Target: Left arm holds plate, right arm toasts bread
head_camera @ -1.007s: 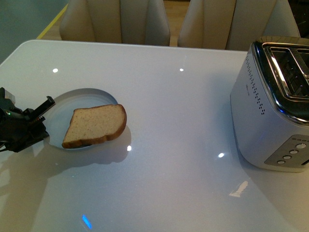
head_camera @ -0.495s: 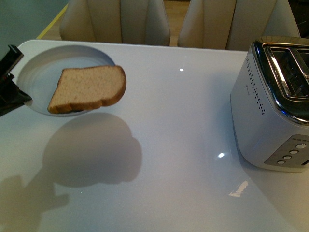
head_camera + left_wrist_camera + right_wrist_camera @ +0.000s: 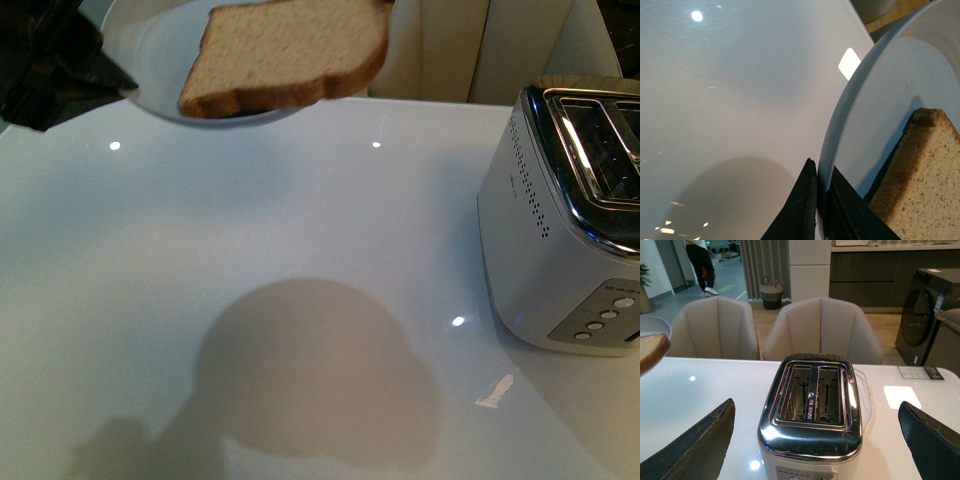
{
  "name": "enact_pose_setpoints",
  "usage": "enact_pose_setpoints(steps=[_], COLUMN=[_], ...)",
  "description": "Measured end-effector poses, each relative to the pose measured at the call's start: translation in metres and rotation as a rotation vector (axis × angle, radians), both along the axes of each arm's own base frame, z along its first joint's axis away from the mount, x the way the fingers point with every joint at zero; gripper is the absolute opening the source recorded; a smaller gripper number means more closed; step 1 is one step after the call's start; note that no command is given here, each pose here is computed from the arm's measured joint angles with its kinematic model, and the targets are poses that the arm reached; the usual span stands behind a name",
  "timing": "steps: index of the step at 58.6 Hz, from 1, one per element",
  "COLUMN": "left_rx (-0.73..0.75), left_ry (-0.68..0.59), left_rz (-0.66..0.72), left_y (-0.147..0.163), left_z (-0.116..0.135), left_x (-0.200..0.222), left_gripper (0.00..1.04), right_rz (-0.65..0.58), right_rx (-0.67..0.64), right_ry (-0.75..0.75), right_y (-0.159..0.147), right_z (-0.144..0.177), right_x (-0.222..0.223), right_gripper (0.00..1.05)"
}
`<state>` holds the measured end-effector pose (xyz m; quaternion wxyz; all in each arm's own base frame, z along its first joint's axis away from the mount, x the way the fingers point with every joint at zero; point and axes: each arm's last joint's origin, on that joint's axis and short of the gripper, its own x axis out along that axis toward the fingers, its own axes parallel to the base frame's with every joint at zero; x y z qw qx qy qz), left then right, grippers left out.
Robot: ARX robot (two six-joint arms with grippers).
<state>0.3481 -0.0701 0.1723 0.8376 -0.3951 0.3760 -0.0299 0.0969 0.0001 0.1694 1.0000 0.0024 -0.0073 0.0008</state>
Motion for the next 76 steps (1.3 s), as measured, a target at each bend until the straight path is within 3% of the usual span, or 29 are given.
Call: enact_pose_setpoints(steps=[10,27,39,58,62,68,76], left_rx=[-0.005,-0.045,-0.037,-0.032,-0.031,-0.034,-0.030], left_ry=[-0.035,-0.033,-0.025,-0.027,-0.027,-0.026,-0.025], left_rz=[-0.078,-0.182,-0.223,-0.221,-0.220,-0.227,-0.221], left_y=[-0.041,-0.090,-0.108,-0.108,-0.108,-0.109,-0.108], left_z=[0.021,0.032,0.034,0.034,0.034,0.034,0.033], left_x=[0.001,-0.011,-0.019,-0.019,-0.019,-0.020,-0.019], left_gripper=[0.03,0.03,0.03,0.03,0.03,0.03,0.03], right_rz=[0.000,0.000,0.000,0.002,0.137,0.330,0.391], right_rx=[0.000,0.000,0.000,0.000,0.027,0.207,0.305], right_ry=[0.000,0.000,0.000,0.001,0.212,0.612,0.644], right_y=[0.000,0.000,0.000,0.000,0.000,-0.001,-0.004], right_z=[0.000,0.000,0.000,0.000,-0.001,-0.004,-0.002], right_x=[0.000,0.000,0.000,0.000,0.001,0.004,0.011], right_gripper=[0.96,0.96,0.96,0.96,0.96,0.96,0.96])
